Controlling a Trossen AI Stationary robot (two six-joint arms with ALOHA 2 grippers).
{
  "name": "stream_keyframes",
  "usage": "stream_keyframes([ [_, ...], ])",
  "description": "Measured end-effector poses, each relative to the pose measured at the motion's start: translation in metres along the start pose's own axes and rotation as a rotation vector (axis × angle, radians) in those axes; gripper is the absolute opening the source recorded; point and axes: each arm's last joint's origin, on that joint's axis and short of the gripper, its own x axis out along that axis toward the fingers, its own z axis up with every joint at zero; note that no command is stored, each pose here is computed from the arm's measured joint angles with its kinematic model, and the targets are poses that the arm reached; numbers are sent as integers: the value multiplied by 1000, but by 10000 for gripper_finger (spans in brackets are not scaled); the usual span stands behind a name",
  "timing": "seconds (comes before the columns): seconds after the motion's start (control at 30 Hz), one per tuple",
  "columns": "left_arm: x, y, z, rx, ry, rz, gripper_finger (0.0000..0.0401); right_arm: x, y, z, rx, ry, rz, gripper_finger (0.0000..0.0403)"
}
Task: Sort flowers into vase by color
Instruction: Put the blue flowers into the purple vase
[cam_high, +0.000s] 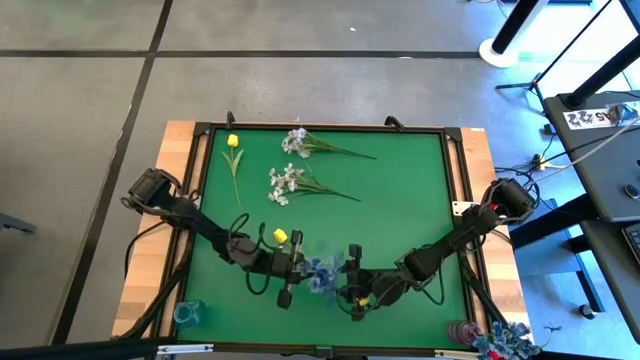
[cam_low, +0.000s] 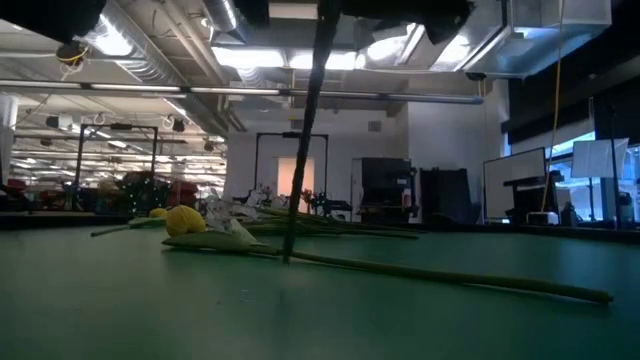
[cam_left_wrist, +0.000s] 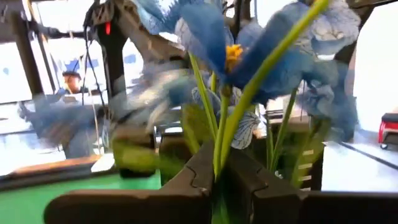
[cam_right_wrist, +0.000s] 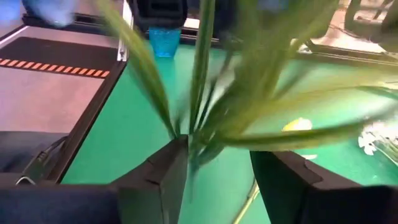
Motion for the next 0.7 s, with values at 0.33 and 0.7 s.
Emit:
stream_keyframes([
  [0.33, -4, -6, 10, 32, -26, -21, 16, 5, -9, 13, 21, -97, 7, 233],
  [0.7, -6, -8, 3, 57, 62, 31, 18, 10, -19, 11, 14, -64, 21, 54],
])
